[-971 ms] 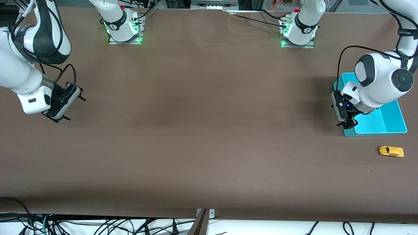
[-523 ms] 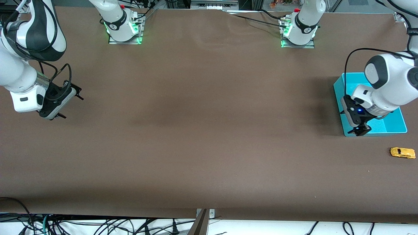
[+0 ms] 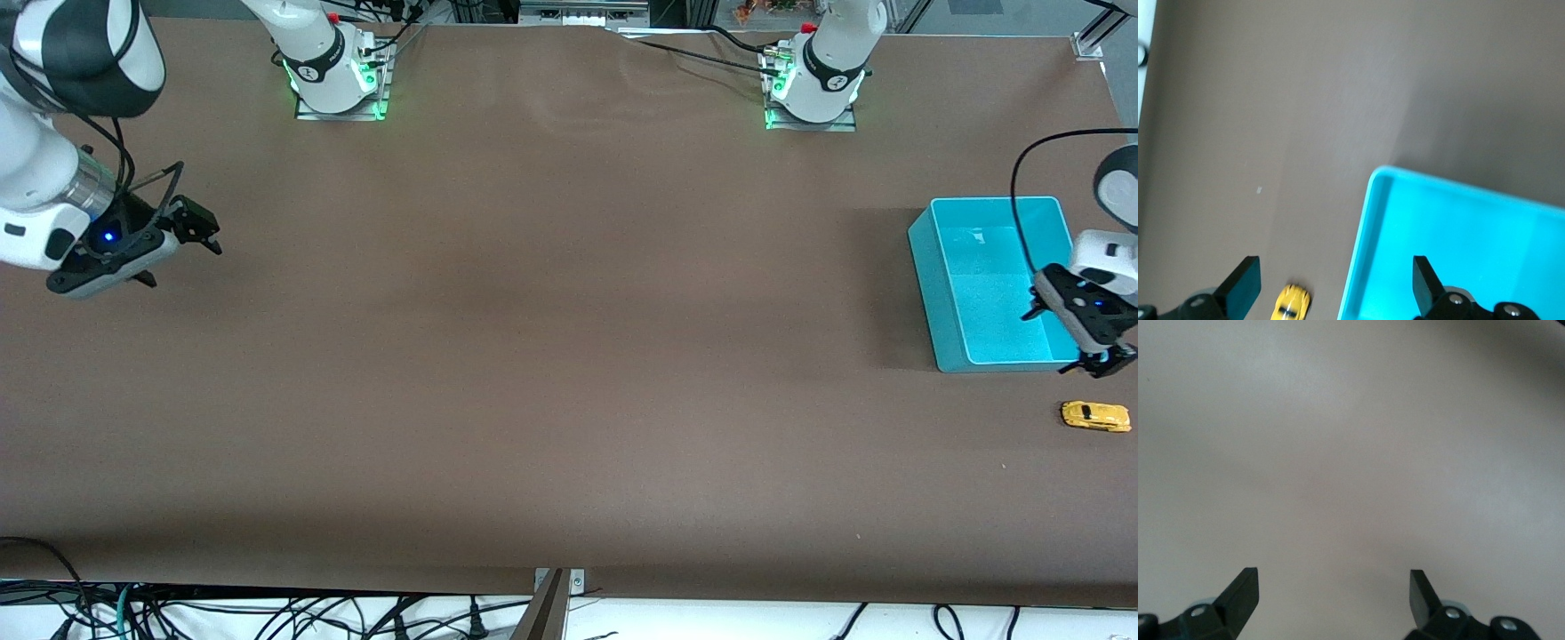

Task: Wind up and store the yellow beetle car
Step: 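Lower the left gripper toward the yellow car beside the bin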

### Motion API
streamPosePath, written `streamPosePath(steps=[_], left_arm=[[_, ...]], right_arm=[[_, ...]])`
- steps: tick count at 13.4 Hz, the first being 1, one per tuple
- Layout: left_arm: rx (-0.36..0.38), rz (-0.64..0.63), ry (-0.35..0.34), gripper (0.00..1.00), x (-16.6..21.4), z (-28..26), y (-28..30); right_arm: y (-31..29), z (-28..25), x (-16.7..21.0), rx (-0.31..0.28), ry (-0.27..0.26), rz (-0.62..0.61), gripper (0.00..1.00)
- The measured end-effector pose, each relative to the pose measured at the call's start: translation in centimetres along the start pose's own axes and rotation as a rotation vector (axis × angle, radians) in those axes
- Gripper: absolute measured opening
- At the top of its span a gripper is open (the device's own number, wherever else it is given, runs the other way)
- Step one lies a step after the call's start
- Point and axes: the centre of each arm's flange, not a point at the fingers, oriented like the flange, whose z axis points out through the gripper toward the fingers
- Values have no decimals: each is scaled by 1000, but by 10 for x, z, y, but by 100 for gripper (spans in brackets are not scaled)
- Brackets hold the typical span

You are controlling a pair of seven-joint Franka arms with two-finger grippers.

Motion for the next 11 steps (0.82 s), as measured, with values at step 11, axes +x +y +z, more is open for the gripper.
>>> streamPosePath(steps=[11], left_arm=[[51, -34, -39, 100, -136, 49, -55]], right_arm=[[-14, -49, -6, 7, -37, 213, 100]])
